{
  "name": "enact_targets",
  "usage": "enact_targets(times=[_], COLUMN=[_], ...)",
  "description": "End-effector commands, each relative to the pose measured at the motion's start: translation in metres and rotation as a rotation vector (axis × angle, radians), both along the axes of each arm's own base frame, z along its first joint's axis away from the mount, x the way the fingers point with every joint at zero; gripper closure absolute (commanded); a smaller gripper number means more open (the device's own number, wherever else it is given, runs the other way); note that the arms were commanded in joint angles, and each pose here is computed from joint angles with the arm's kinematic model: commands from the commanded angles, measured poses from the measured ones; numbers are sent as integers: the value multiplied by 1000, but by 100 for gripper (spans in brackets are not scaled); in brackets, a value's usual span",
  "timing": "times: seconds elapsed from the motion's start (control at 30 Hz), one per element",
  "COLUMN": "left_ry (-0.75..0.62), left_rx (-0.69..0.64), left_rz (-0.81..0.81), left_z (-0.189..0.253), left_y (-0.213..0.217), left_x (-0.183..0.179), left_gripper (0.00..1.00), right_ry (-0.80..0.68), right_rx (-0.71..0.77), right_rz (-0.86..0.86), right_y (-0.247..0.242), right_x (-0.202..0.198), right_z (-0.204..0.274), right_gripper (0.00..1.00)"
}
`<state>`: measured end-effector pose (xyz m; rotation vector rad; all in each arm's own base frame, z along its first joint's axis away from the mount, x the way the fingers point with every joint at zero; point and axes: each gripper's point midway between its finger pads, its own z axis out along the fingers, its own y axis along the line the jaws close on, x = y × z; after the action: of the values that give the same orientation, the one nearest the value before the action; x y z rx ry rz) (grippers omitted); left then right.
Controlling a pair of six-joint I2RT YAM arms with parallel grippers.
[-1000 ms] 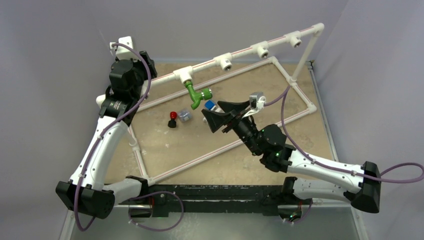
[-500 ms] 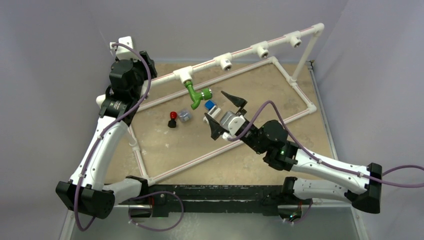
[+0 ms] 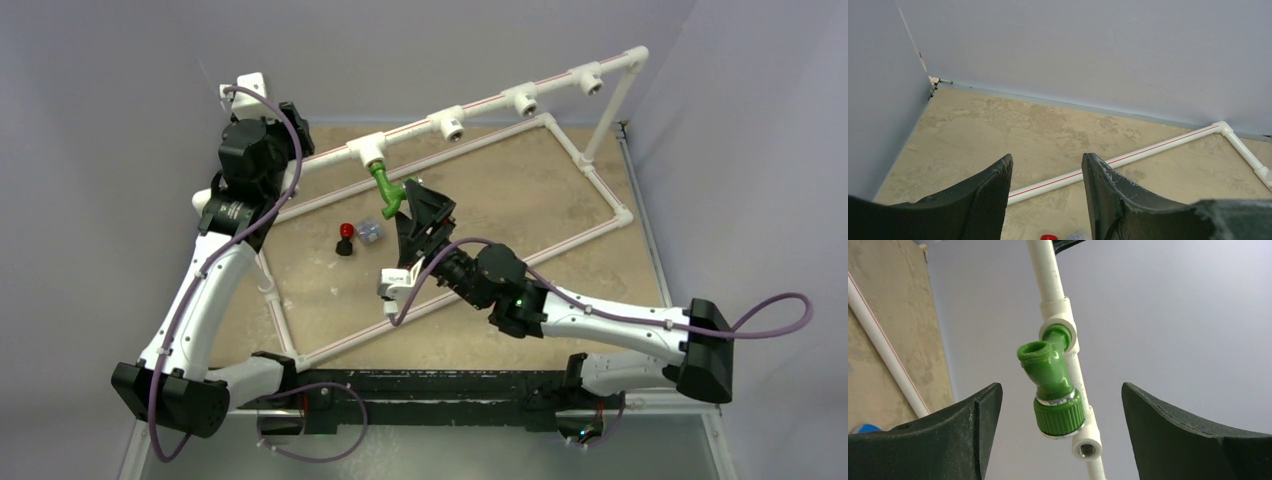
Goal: Install the water faucets
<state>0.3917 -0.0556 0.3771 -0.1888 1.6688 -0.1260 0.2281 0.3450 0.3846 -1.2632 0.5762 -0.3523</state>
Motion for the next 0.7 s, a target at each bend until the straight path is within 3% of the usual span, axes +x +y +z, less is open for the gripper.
enact_targets(times=[0.0, 0.43, 0.57, 0.67], left_ry=[252, 246, 247, 247], left_rx=[49, 47, 47, 46], left_rz=[-99, -101, -101, -101], left_z=[-69, -68, -68, -69], left_y=[-19, -19, -19, -19], left_x=[-21, -23, -23, -23], left_gripper=[48, 47, 47, 47], right_ry=[-180, -87, -20, 34], right_rx=[18, 90, 140, 198], right_rz=[-101, -195, -175, -159], right_y=[-4, 8, 11, 14], right_x=[7, 30, 31, 29], right_z=[40, 27, 18, 11], right_gripper=[12, 48, 70, 95])
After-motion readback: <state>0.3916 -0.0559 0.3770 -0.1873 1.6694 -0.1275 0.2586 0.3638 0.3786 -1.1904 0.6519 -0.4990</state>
